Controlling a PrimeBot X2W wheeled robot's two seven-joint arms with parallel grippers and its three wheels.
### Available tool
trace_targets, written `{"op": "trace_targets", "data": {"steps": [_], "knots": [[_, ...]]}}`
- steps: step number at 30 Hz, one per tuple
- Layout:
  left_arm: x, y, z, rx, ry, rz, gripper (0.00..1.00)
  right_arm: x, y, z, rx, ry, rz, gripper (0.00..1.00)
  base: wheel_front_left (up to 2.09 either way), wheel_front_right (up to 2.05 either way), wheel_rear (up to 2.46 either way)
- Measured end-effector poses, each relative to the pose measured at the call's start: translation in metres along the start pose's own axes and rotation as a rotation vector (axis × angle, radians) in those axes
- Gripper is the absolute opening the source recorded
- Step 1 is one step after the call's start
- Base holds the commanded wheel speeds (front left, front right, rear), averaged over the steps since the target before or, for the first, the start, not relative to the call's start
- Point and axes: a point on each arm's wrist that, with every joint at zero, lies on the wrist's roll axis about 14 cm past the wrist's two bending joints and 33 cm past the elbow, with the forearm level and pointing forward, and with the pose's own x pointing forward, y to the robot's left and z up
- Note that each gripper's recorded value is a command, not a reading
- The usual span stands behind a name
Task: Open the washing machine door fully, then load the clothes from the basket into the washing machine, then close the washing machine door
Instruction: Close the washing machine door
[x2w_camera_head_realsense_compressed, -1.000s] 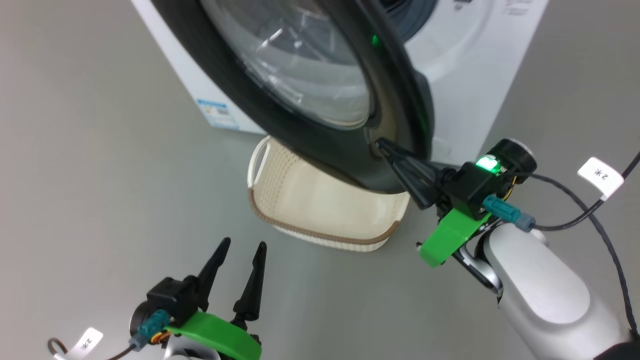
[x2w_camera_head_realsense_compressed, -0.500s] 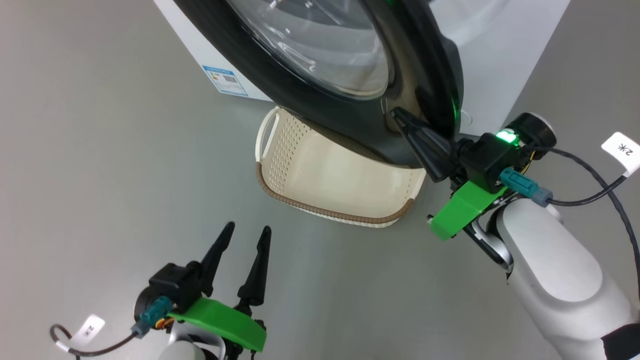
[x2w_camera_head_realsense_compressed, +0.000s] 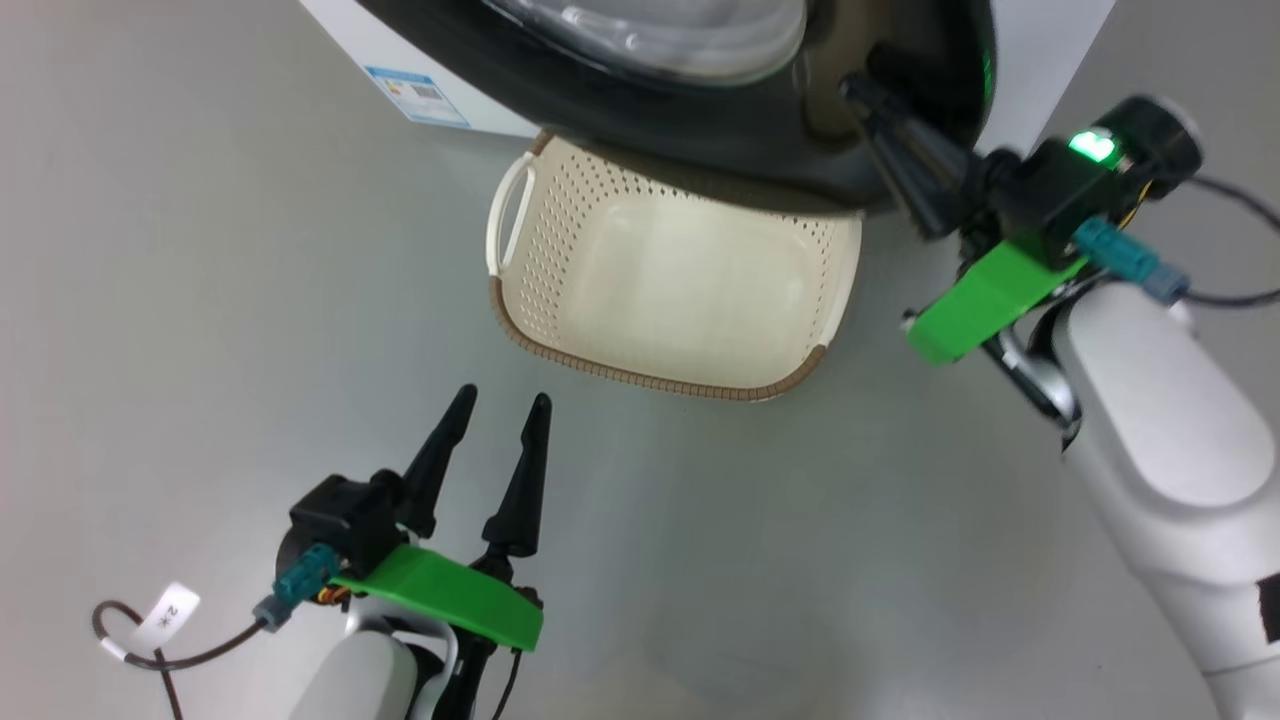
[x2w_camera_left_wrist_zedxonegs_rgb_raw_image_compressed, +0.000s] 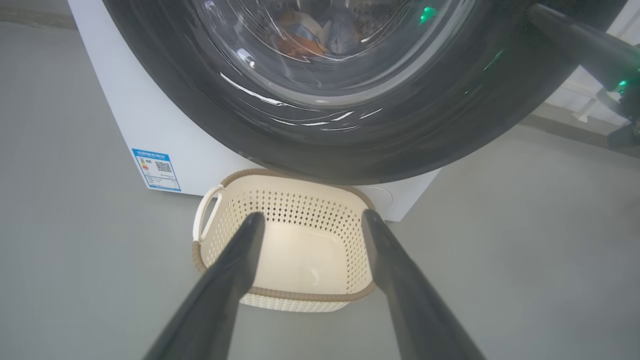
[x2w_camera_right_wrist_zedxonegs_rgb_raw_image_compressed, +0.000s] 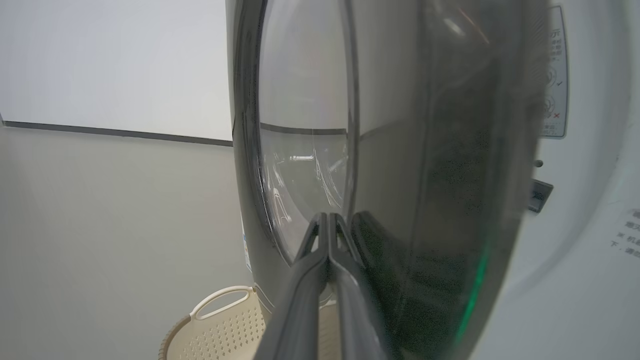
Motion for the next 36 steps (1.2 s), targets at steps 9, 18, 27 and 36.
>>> {"op": "trace_targets", "data": {"steps": [9, 18, 27, 36], "knots": [[0.015, 0.0, -0.012, -0.07, 0.025, 0.005, 1.0, 0.022, -0.041, -0.006, -0.038, -0.03, -0.047, 0.0, 0.0, 0.0, 0.0], [0.019, 0.008, -0.022, -0.072, 0.053, 0.026, 1.0, 0.044, -0.077, -0.006, -0.066, -0.055, -0.098, 0.0, 0.0, 0.0, 0.0], [0.02, 0.012, -0.023, -0.091, 0.053, 0.043, 1.0, 0.055, -0.096, -0.017, -0.114, -0.023, -0.126, 0.0, 0.0, 0.0, 0.0], [0.021, 0.011, -0.02, -0.09, 0.048, 0.041, 1.0, 0.058, -0.099, -0.015, -0.118, -0.026, -0.146, 0.0, 0.0, 0.0, 0.0]]}}
